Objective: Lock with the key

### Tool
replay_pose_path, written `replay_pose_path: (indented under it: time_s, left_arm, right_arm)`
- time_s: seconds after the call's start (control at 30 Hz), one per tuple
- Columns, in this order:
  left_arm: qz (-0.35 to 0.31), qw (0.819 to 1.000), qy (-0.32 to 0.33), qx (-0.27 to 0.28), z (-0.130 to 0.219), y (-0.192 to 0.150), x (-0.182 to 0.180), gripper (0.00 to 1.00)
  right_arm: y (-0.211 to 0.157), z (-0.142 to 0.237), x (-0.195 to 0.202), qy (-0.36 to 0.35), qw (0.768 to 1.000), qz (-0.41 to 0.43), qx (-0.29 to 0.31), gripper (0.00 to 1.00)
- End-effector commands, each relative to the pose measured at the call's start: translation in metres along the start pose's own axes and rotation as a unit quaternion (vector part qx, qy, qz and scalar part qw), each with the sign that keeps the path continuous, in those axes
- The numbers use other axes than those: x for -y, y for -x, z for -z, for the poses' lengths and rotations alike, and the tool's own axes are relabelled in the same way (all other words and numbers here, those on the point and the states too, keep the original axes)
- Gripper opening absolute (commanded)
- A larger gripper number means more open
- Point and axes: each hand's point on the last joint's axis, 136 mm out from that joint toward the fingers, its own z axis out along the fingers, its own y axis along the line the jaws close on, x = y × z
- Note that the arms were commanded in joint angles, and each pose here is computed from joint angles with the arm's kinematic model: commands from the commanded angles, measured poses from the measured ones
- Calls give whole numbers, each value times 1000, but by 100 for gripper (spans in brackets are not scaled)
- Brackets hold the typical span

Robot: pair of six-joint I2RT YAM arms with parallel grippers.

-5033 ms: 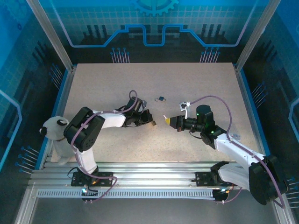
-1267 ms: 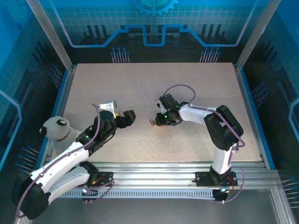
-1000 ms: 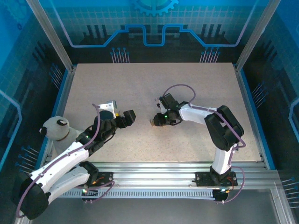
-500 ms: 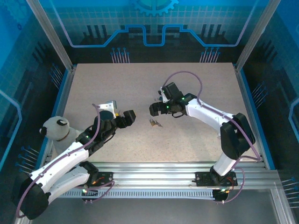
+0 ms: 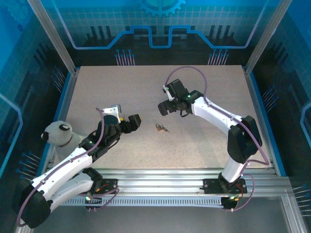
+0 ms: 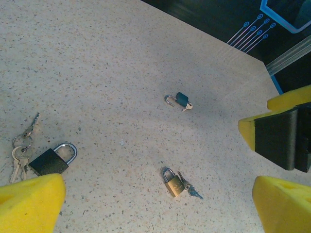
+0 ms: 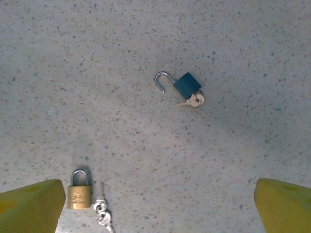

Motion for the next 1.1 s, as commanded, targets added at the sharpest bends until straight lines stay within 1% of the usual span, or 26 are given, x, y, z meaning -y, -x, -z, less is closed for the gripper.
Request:
replay_pose_path:
  time_s: [0.0, 0.2, 0.37, 0.57, 0.67, 0.87, 1.07]
  left_arm:
    - [-6, 1000, 5, 6, 0, -2, -3, 99]
    - [-6, 1000, 6, 9, 1, -1, -4, 99]
    - [-6, 1000, 5, 10, 1, -1, -4, 99]
    - [-6, 1000, 6, 11, 1, -1, -5, 99]
    - [-6, 1000, 6, 11, 1, -1, -5, 99]
    - [-6, 1000, 6, 12, 1, 0, -5, 99]
    - [-7, 1000, 6, 12, 1, -1, -5, 99]
  right_arm:
    - [10, -1, 6, -33, 998, 62, -8, 100]
    - [20, -10, 13, -40, 994, 93, -28, 100]
    - [17, -25, 15, -32, 990, 113, -81, 100]
    - [11, -41, 17, -30, 980, 157, -119, 100]
    - [8, -47, 20, -29, 976, 170, -130, 100]
    - [3, -58, 28, -8, 976, 161, -146, 100]
    - [3, -68, 30, -7, 974, 170, -147, 99]
